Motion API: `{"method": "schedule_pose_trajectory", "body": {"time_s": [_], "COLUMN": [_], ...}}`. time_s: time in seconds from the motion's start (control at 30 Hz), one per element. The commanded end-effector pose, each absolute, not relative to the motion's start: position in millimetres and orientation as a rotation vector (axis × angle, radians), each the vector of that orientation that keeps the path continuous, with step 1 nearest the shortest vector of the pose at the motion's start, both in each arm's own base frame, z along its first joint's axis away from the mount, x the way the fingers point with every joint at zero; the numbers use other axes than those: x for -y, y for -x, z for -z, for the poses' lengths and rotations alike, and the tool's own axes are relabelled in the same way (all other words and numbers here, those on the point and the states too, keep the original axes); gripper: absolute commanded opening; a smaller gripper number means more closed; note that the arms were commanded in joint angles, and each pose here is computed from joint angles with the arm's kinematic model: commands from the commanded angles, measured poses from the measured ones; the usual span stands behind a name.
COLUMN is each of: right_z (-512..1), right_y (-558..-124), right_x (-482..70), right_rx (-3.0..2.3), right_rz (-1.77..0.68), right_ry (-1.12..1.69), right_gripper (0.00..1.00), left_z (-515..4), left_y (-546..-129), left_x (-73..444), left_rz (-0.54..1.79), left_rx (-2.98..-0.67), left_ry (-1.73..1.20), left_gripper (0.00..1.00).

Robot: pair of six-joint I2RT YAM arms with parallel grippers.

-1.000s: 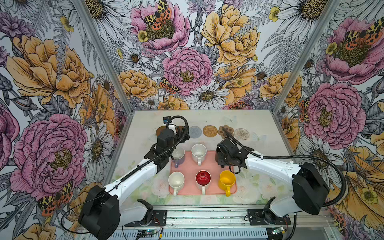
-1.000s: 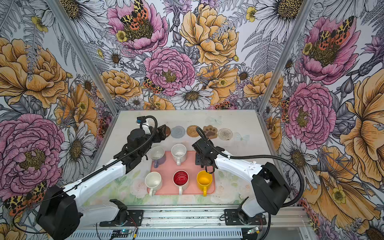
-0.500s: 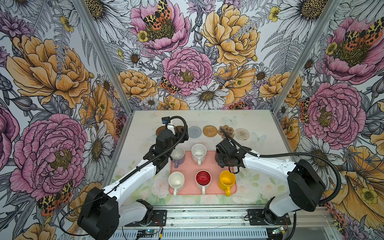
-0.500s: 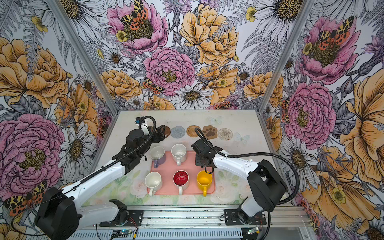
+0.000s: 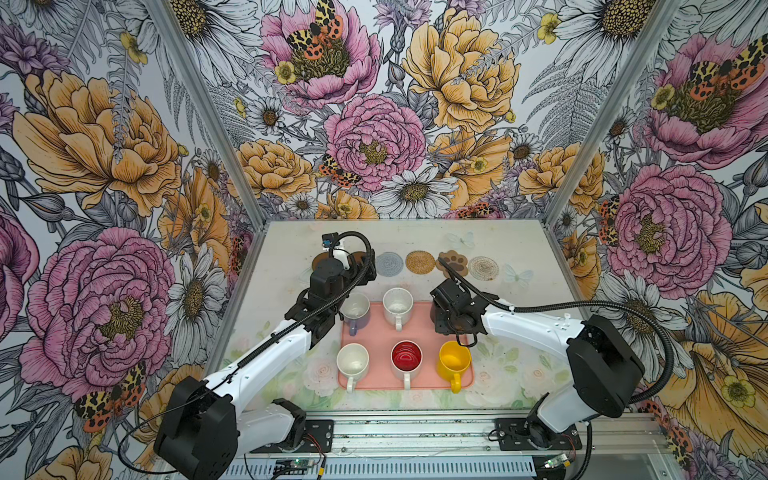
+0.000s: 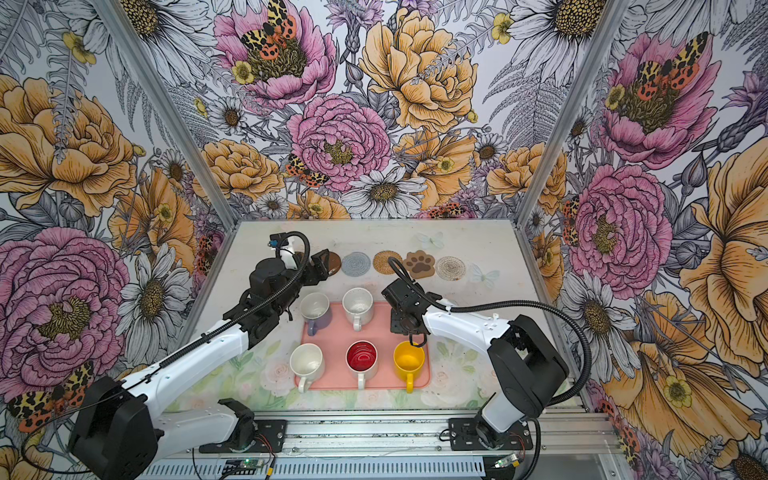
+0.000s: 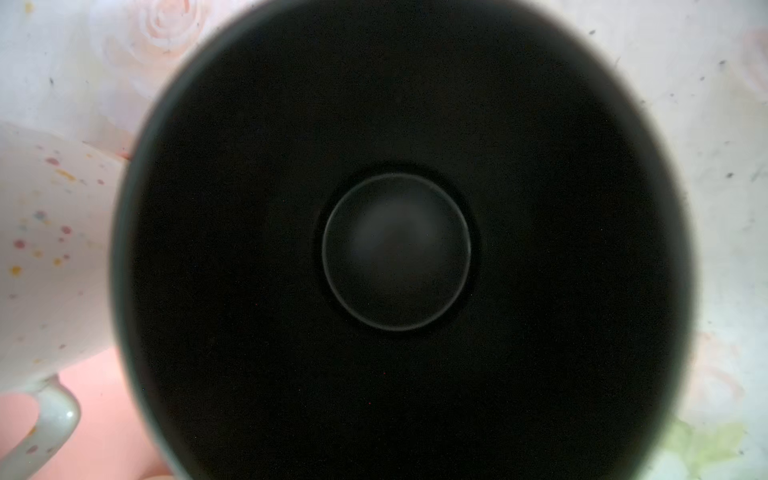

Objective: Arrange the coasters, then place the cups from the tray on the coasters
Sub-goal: 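Lower the open right gripper onto the black mug's rim and close it, then lift the black mug with the right gripper toward the zigzag-stitched coaster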

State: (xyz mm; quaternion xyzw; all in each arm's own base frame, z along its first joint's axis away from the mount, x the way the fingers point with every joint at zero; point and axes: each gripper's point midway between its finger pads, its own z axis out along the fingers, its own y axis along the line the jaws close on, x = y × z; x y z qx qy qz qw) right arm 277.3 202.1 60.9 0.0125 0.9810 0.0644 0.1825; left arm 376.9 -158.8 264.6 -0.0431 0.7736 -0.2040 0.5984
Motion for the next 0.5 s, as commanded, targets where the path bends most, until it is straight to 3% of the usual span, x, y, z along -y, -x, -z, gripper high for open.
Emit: {"method": "schedule_pose_trajectory", "body": {"time_s": [0.0, 0.23, 0.47], "right_z": [-66.4, -63.3, -63.3], "right_y": [-292.3, -292.1, -292.2], "right_x": [-203.7, -203.2, -202.7], "right_rx": [-2.73, -2.738, -2.738], "right_rz": [-0.186, -0.178, -0.171], "right_ry": [-0.064, -0.059, -0.043], "right_gripper": [0.14, 0.0, 0.0], "left_z": [-267.1, -265.9, -266.8], "left_y": [-375.7, -376.2, -376.2], "left_x": [158.0, 157.4, 158.7], "left_rz": [0.503, 0.502, 0.51], "left_rx": [-1.78, -1.782, -1.781], "left_ry": [0.103, 0.106, 0.105], "left_gripper": [0.91, 0.91, 0.91]}}
